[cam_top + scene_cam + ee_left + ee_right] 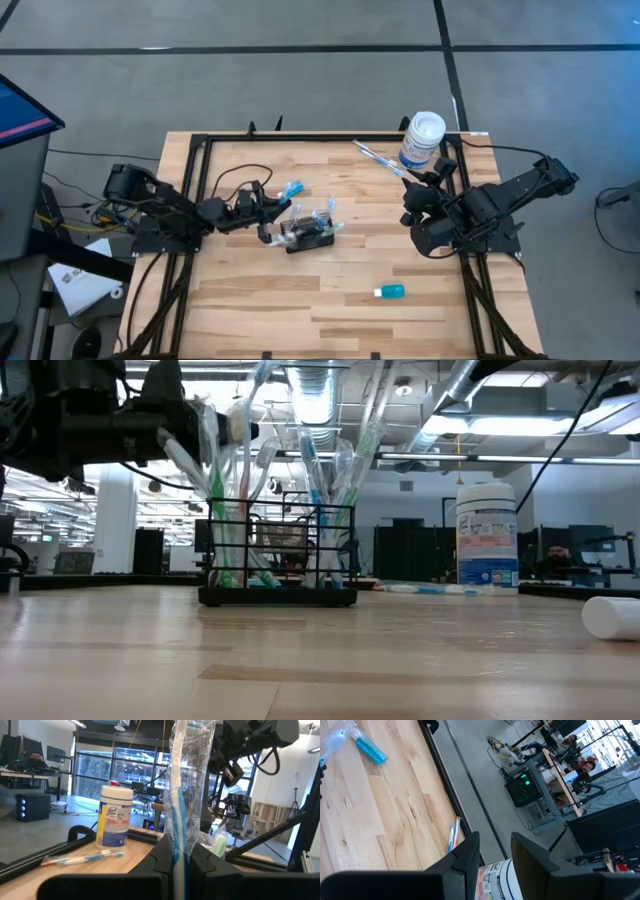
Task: Pick & Place toothbrushing station
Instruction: Put the blue toothbrush into the wire organizer
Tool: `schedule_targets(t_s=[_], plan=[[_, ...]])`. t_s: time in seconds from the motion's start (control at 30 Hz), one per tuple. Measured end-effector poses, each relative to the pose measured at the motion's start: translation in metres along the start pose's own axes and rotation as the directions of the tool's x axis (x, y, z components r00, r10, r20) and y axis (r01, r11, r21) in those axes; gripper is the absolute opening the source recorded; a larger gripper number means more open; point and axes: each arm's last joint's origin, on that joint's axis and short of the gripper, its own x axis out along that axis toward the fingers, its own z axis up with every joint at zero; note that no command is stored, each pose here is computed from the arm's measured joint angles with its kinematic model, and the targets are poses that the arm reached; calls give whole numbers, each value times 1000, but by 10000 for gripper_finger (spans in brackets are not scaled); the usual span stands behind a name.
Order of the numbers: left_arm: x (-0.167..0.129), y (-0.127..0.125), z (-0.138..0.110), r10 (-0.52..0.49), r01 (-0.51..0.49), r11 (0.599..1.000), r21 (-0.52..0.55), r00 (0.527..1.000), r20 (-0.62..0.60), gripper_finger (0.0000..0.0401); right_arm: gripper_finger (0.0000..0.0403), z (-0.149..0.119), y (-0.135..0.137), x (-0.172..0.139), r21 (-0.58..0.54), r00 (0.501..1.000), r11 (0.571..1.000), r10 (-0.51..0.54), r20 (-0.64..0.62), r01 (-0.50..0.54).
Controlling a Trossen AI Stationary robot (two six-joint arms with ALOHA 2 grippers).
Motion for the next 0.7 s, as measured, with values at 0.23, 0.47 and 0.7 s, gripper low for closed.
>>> schedule_targets(t_s=[0.23, 0.47, 0.7], plan=[[0, 1, -7, 3, -3, 1000, 5, 1000, -31, 9, 102, 0, 0, 0, 0, 1000, 1000, 0, 0, 0], [-1, -4, -13, -16, 17, 1000, 16, 998, -63, 9, 102, 0, 0, 0, 0, 1000, 1000, 0, 0, 0], [-1, -4, -14, -35, 39, 998, 48, 997, -67, 9, 102, 0, 0, 0, 0, 1000, 1000, 0, 0, 0]])
